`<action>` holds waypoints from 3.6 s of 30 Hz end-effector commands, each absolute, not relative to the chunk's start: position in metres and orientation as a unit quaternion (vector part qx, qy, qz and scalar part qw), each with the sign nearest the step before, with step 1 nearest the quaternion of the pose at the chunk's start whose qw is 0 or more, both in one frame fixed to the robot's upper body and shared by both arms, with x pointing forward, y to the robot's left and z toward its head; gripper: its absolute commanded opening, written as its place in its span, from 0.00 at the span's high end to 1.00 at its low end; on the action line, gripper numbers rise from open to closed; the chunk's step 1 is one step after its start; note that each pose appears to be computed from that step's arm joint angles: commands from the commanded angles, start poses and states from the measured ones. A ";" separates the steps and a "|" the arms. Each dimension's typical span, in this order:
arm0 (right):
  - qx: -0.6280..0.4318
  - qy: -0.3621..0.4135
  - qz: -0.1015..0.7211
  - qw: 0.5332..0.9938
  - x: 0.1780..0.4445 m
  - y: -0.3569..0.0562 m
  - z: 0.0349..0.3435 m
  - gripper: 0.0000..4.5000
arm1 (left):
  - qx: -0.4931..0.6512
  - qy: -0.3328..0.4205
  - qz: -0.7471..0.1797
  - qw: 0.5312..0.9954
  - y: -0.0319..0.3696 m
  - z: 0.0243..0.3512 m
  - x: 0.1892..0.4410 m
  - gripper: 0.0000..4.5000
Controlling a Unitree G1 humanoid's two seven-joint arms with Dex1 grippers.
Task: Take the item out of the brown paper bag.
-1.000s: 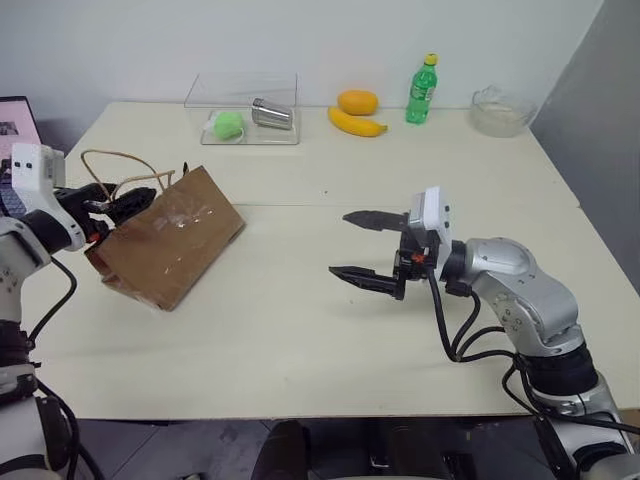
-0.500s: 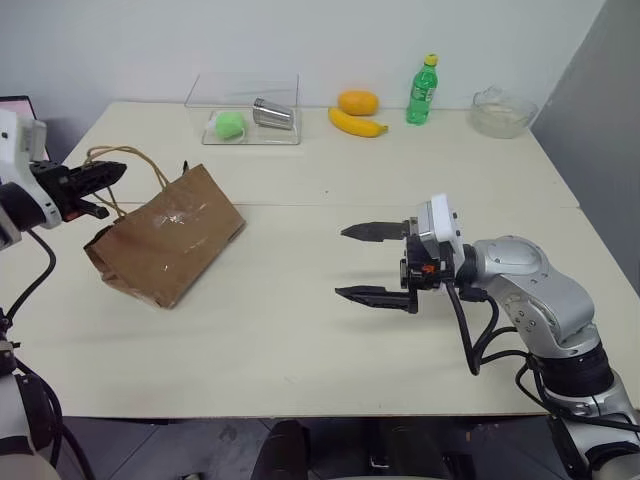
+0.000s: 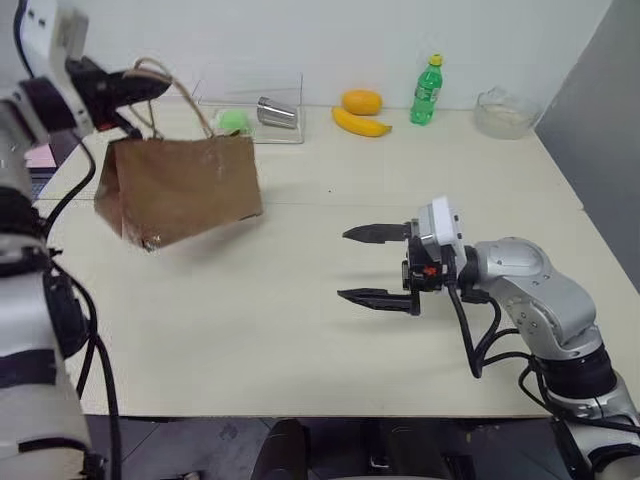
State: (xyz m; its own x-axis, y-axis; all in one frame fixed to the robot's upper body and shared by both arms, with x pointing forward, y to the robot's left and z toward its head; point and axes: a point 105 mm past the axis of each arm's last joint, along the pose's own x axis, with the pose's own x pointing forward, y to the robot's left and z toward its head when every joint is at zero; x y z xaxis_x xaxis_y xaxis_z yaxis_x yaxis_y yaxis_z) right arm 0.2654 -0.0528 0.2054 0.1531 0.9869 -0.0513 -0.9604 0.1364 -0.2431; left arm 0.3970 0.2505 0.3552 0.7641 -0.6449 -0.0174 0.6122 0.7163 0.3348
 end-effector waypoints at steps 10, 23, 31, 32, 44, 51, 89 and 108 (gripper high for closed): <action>-0.105 -0.079 0.524 0.842 0.265 -0.091 0.214 0.00 | 0.175 -0.101 -0.436 0.877 0.156 0.382 0.417 0.99; -0.107 -0.100 0.417 0.897 0.263 -0.119 0.223 0.00 | 0.116 -0.111 -0.465 0.871 0.100 0.379 0.427 0.99; -0.105 -0.099 0.415 0.898 0.262 -0.117 0.223 0.00 | 0.116 -0.117 -0.448 0.879 0.095 0.384 0.431 0.99; -0.105 -0.098 0.415 0.898 0.262 -0.117 0.222 0.00 | 0.117 -0.117 -0.444 0.881 0.095 0.384 0.431 0.99; -0.105 -0.094 0.417 0.898 0.264 -0.118 0.218 0.00 | 0.134 -0.112 -0.377 0.909 0.092 0.382 0.445 0.99; -0.104 -0.092 0.411 0.901 0.265 -0.123 0.217 0.00 | 0.124 -0.101 -0.363 0.918 0.091 0.378 0.449 0.99; -0.101 -0.104 0.415 0.898 0.272 -0.116 0.219 0.00 | 0.081 -0.076 -0.252 0.961 0.086 0.363 0.470 0.99; -0.091 -0.097 0.420 0.898 0.270 -0.110 0.212 0.00 | 0.222 0.056 -0.317 0.920 0.160 0.302 0.458 0.99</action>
